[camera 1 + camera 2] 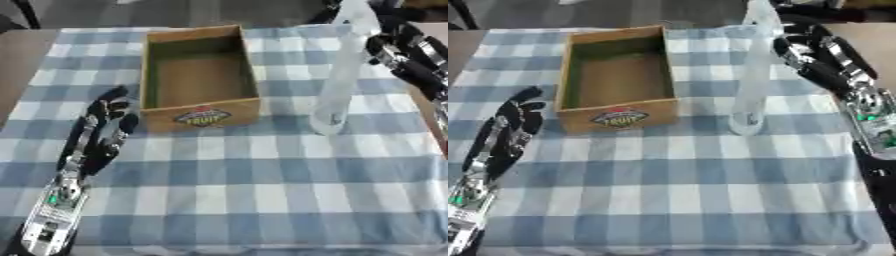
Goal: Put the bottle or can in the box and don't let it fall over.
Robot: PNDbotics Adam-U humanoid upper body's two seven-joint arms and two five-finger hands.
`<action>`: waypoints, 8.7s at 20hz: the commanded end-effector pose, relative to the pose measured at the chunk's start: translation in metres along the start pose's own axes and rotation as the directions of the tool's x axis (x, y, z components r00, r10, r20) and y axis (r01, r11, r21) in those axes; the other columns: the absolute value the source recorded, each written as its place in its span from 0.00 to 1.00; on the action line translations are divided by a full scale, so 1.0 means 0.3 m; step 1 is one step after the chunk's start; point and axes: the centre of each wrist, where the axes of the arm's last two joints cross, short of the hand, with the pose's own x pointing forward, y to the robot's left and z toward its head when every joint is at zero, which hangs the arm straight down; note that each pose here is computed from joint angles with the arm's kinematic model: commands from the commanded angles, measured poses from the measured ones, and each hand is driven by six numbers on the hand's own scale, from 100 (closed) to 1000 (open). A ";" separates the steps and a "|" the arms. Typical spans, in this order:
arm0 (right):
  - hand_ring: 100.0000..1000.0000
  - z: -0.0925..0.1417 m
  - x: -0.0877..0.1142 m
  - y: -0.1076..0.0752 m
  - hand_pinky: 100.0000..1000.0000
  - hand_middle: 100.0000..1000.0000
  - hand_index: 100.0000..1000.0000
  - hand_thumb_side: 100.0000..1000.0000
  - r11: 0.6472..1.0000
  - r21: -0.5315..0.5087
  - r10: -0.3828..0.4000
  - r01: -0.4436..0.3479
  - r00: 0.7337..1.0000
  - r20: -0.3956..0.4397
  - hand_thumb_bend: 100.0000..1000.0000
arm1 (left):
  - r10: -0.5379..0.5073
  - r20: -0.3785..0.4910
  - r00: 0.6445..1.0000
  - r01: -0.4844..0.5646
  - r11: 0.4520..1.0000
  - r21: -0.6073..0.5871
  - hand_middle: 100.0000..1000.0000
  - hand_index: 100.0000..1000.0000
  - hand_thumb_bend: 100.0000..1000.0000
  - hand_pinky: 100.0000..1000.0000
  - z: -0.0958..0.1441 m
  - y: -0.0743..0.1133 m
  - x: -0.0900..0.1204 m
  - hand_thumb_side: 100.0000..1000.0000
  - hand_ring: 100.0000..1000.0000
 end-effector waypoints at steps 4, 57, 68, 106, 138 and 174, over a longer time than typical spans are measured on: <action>0.91 -0.026 0.038 -0.024 0.65 0.87 1.00 0.61 1.000 -0.001 0.030 -0.030 0.999 0.041 0.31 | -0.002 0.038 0.999 0.002 1.000 0.000 0.85 0.94 0.55 0.82 -0.018 0.010 0.028 0.85 0.81; 0.91 -0.104 0.138 0.023 0.68 0.86 1.00 0.60 0.999 0.009 0.035 -0.037 0.990 0.139 0.29 | 0.005 0.045 0.999 -0.004 1.000 -0.020 0.85 0.94 0.53 0.82 -0.024 -0.003 0.031 0.86 0.81; 0.90 -0.115 0.147 0.025 0.69 0.83 0.96 0.58 1.000 -0.004 0.013 -0.012 0.989 0.150 0.26 | 0.007 0.041 0.999 -0.006 1.000 -0.025 0.85 0.94 0.53 0.82 -0.021 -0.007 0.027 0.87 0.81; 0.36 -0.130 0.159 0.037 0.42 0.15 0.27 0.00 0.991 -0.107 -0.061 0.078 0.986 0.157 0.00 | 0.010 0.041 0.999 -0.009 1.000 -0.027 0.85 0.94 0.50 0.82 -0.022 -0.008 0.028 0.88 0.81; 0.35 -0.288 0.419 -0.088 0.43 0.13 0.25 0.03 0.988 -0.124 -0.048 0.096 0.938 0.343 0.00 | 0.065 0.137 0.988 -0.049 0.992 -0.116 0.85 0.94 0.50 0.82 -0.086 -0.063 0.099 0.88 0.81; 0.98 -0.302 0.267 0.042 0.83 0.94 1.00 0.66 0.996 0.039 0.063 -0.078 0.953 0.298 0.56 | 0.077 0.158 0.984 -0.046 0.980 -0.192 0.84 0.94 0.50 0.83 -0.106 -0.107 0.109 0.88 0.80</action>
